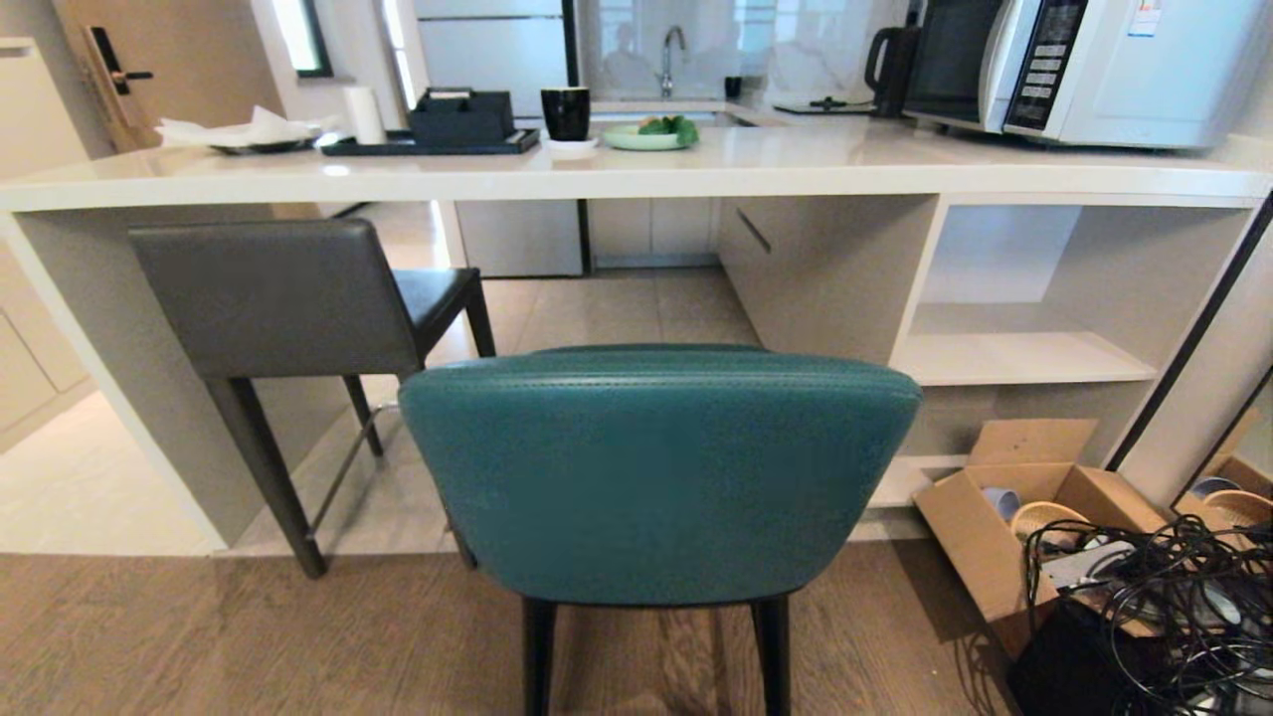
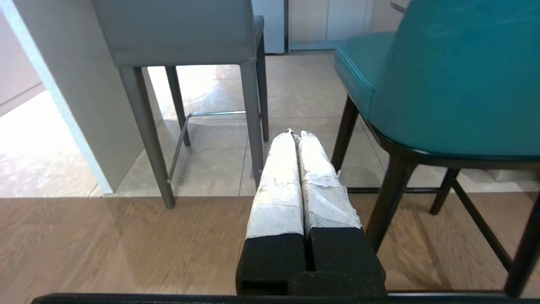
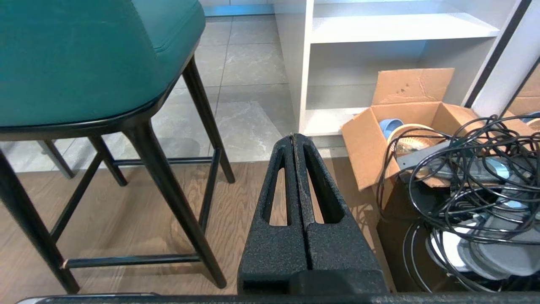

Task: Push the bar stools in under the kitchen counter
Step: Pull the gray chair out from under the dining table

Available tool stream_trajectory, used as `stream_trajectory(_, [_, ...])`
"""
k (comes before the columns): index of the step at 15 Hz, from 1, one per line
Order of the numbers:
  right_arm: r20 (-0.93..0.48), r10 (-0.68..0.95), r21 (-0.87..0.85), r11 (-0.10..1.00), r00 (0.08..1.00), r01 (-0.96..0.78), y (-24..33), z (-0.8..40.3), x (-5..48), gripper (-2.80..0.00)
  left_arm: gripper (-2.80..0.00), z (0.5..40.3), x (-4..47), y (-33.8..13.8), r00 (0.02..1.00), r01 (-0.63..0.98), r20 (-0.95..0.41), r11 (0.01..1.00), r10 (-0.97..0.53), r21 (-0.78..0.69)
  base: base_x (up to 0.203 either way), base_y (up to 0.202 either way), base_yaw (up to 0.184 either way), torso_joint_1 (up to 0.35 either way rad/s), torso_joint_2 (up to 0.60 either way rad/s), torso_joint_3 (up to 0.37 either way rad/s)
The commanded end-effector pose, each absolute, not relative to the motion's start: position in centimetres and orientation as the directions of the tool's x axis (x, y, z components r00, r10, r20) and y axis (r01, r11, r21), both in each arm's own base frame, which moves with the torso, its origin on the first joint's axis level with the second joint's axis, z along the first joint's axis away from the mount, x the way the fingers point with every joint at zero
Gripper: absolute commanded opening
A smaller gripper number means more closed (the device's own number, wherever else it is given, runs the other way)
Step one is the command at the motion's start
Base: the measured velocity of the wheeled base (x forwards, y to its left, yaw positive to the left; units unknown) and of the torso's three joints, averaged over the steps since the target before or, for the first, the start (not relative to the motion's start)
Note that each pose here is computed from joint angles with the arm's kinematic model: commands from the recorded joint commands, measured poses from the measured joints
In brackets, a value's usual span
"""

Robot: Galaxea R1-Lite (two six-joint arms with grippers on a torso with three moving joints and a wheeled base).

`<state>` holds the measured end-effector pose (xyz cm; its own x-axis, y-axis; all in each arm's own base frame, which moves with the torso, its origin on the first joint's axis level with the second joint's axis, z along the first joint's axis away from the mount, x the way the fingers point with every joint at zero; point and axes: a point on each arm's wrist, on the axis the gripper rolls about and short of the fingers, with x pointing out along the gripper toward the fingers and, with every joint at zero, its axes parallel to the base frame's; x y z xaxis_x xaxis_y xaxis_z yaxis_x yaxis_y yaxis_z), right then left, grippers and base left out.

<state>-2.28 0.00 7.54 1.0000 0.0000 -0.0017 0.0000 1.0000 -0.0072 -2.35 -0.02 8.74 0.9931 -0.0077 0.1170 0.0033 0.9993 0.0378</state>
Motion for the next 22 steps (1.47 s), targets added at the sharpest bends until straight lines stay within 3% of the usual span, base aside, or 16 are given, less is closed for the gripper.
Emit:
stream_trajectory(1, [-0.003,0.000,-0.008,1.000,1.000,0.000,0.00,7.49,-2.27,-2.80,-2.80,7.64,-2.01,-0.02,0.997,0.005,0.076,0.999,-0.008,0.037,0.000,0.000,0.000,0.000,0.00,0.000])
stream_trajectory(8, [-0.003,0.000,-0.009,1.000,1.000,0.000,0.00,7.49,-2.27,-2.80,-2.80,7.64,-2.02,-0.03,0.997,0.007,0.078,1.000,-0.009,0.024,-0.001,0.021,-0.002,0.001,0.00,0.001])
stream_trajectory(22, [-0.003,0.000,-0.009,1.000,1.000,0.000,0.00,7.49,-2.27,-2.80,-2.80,7.65,-2.01,-0.02,0.997,0.009,0.077,1.000,-0.011,0.024,0.000,0.195,-0.002,0.003,0.00,0.002])
